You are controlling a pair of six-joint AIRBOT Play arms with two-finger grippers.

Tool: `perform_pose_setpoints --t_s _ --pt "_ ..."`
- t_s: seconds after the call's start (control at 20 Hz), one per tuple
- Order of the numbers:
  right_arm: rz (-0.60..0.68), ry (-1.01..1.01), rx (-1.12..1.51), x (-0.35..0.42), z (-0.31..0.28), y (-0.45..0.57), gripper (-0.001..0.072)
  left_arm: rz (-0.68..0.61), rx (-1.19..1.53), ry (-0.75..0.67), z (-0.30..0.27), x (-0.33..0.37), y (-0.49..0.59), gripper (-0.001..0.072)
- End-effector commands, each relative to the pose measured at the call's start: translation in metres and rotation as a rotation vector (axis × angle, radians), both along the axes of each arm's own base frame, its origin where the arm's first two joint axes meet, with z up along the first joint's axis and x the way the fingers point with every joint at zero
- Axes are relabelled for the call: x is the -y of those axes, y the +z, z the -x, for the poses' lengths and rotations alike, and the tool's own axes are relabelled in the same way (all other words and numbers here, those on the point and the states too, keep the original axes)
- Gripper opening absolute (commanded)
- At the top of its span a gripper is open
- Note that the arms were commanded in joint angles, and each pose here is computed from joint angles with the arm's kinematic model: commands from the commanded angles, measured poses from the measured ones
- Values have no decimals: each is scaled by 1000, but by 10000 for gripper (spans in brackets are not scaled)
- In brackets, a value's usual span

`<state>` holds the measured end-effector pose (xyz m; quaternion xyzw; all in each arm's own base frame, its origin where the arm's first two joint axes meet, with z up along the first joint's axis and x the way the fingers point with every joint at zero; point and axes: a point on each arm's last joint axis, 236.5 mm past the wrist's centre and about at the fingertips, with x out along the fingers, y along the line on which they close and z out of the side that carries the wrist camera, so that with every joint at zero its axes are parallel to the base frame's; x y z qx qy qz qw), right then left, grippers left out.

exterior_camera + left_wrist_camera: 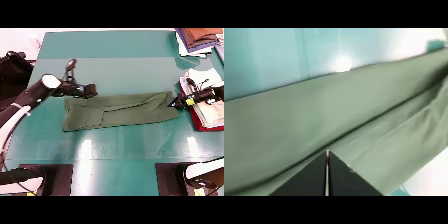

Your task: Fold the shirts.

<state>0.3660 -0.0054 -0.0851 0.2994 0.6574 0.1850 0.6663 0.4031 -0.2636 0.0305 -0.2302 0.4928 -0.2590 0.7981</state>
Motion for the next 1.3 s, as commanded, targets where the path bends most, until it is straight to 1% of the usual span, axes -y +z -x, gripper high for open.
perform_pose_setpoints --t_s 0.0,0.1,0.15,0.3,0.4,0.65,0.85,1.0,1.1,1.25 --pt "26 52 105 -8 -9 22 19 5 -9 -78 -3 56 -14 22" --pt "60 38 198 -5 -15 56 18 -1 -27 -126 -5 83 -29 21" --pt "53 27 250 -9 -19 77 19 -6 -45 -153 -3 95 -38 21" --pt "-41 3 429 -44 -29 151 18 -21 -84 -214 3 122 -62 21" --pt "-60 51 506 -70 -27 188 18 -28 -97 -236 5 134 -75 22" --pt "-76 173 631 -134 -27 265 18 -47 -119 -251 6 138 -91 21" --pt "-115 275 695 -187 -14 300 18 -42 -109 -207 -3 137 -90 21" --pt "-145 308 740 -221 -9 317 18 -57 -134 -239 -1 128 -85 21" --pt "-170 334 763 -247 -3 322 18 -82 -104 -245 -17 104 -61 20" --pt "-226 401 760 -298 12 317 18 -112 46 -129 -60 33 16 21"
